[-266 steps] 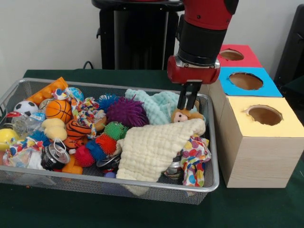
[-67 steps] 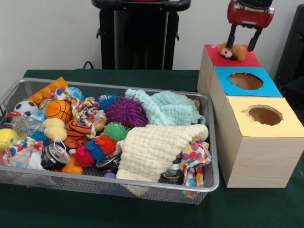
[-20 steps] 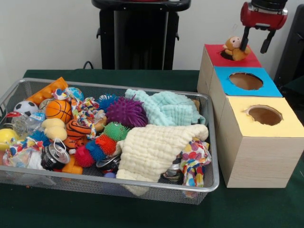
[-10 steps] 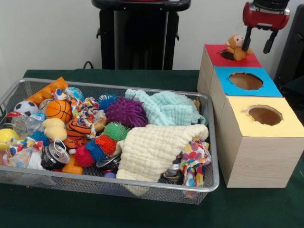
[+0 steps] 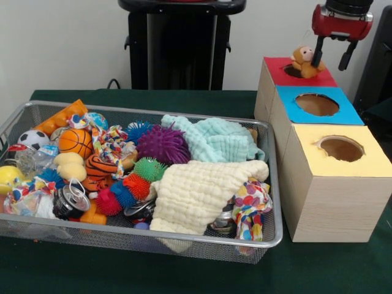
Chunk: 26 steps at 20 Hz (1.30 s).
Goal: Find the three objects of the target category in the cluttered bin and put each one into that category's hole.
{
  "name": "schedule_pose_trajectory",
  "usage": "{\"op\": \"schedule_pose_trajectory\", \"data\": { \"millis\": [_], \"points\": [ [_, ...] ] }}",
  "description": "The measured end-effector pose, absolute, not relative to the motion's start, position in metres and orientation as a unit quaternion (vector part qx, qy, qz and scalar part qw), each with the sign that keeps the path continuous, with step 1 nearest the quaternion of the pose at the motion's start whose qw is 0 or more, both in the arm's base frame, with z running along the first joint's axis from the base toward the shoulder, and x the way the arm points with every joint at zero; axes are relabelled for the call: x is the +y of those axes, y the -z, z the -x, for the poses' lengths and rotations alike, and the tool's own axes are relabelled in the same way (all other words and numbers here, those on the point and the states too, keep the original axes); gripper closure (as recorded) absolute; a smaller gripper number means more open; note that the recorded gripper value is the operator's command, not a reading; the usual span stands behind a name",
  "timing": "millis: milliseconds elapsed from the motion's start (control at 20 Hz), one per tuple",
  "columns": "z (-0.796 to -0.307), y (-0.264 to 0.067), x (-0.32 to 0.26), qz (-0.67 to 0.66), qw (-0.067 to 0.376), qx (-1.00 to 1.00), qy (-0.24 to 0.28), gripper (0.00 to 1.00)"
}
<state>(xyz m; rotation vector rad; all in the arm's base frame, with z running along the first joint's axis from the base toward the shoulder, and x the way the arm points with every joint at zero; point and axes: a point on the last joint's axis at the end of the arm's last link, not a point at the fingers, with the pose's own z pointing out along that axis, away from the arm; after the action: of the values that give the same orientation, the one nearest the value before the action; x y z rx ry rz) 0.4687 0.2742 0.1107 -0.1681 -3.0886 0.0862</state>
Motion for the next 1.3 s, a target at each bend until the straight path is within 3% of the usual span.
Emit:
{"op": "schedule_pose_trajectory", "data": {
  "millis": [700, 1200, 1250, 1300],
  "points": [
    [-0.493, -0.107, 0.257, 0.033, -0.009, -0.997, -0.073, 0.0],
    [-0.511, -0.121, 0.258, 0.028, -0.027, -0.996, -0.075, 0.0],
    [-0.512, -0.122, 0.259, 0.028, -0.028, -0.996, -0.074, 1.0],
    [-0.513, -0.123, 0.259, 0.028, -0.027, -0.997, -0.074, 1.0]
  ]
}}
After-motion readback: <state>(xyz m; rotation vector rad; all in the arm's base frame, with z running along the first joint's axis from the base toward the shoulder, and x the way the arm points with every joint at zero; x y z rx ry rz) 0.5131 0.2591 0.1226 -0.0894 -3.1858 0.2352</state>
